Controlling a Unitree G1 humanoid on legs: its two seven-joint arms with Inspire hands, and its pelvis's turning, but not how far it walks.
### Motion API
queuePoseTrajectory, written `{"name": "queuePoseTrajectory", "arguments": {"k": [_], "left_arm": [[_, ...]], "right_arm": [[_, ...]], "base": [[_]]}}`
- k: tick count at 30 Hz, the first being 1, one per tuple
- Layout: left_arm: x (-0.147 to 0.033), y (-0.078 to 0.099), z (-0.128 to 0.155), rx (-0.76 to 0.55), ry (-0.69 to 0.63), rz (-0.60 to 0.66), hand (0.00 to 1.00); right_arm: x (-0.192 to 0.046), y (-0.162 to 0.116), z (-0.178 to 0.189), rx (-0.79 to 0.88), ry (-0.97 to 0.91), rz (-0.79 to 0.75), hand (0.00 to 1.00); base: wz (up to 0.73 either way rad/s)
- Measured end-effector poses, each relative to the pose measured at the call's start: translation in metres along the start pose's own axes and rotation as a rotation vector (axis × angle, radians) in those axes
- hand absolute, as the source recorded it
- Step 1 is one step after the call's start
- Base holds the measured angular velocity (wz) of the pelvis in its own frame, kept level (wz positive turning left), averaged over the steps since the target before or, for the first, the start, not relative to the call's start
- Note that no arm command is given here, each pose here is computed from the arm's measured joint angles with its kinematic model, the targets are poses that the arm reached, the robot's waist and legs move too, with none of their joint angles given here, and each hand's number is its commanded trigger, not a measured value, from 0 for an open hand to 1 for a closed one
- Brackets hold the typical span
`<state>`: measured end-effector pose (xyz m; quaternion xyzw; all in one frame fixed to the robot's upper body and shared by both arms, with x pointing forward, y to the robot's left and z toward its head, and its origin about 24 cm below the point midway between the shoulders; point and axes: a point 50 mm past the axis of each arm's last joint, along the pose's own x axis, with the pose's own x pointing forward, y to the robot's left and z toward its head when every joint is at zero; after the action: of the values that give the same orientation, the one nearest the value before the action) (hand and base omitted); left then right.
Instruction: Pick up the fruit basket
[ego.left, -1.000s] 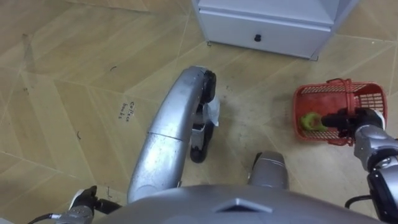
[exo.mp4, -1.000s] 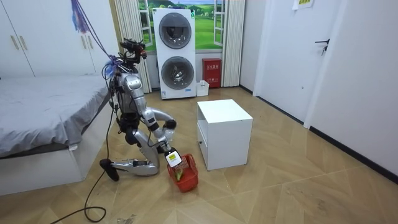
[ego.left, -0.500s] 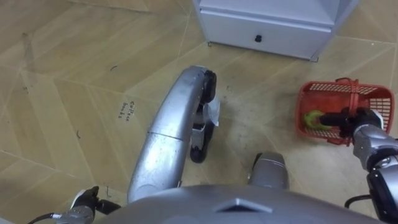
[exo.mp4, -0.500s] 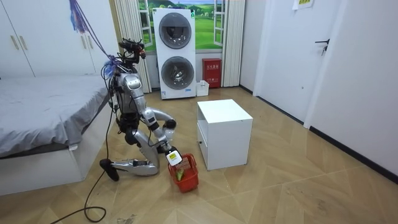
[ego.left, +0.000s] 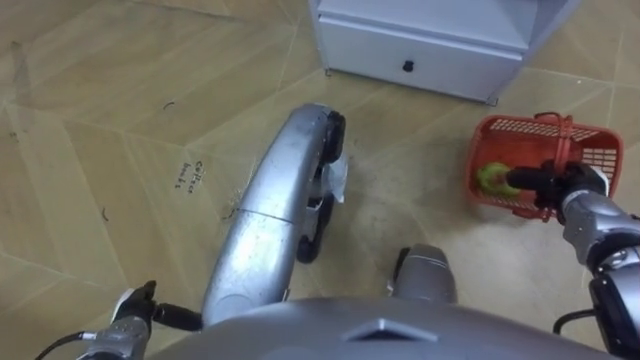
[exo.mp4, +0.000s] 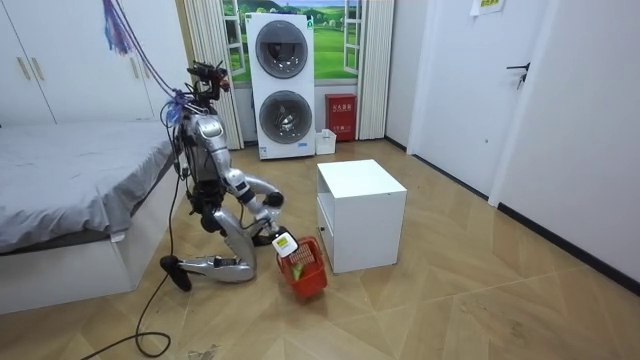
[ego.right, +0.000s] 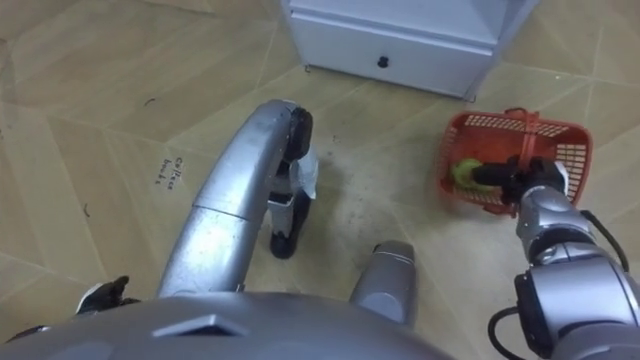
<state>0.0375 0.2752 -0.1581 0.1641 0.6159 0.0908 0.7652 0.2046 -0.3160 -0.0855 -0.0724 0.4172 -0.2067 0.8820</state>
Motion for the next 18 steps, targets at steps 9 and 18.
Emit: {"name": "queuePoseTrajectory", "arguments": {"k": [9,18], "left_arm": [[0.004,0.001,0.051,-0.033,-0.110,0.033,0.00],[0.003,-0.005,0.042,-0.103,-0.104,0.098,0.00]], "right_arm": [[-0.006,0.036,0.046,-0.003,-0.182,0.083,1.00],[-0.018,0.058,0.050,0.056,-0.249,0.133,1.00]], "base": [[-0.10],[-0.44]]}}
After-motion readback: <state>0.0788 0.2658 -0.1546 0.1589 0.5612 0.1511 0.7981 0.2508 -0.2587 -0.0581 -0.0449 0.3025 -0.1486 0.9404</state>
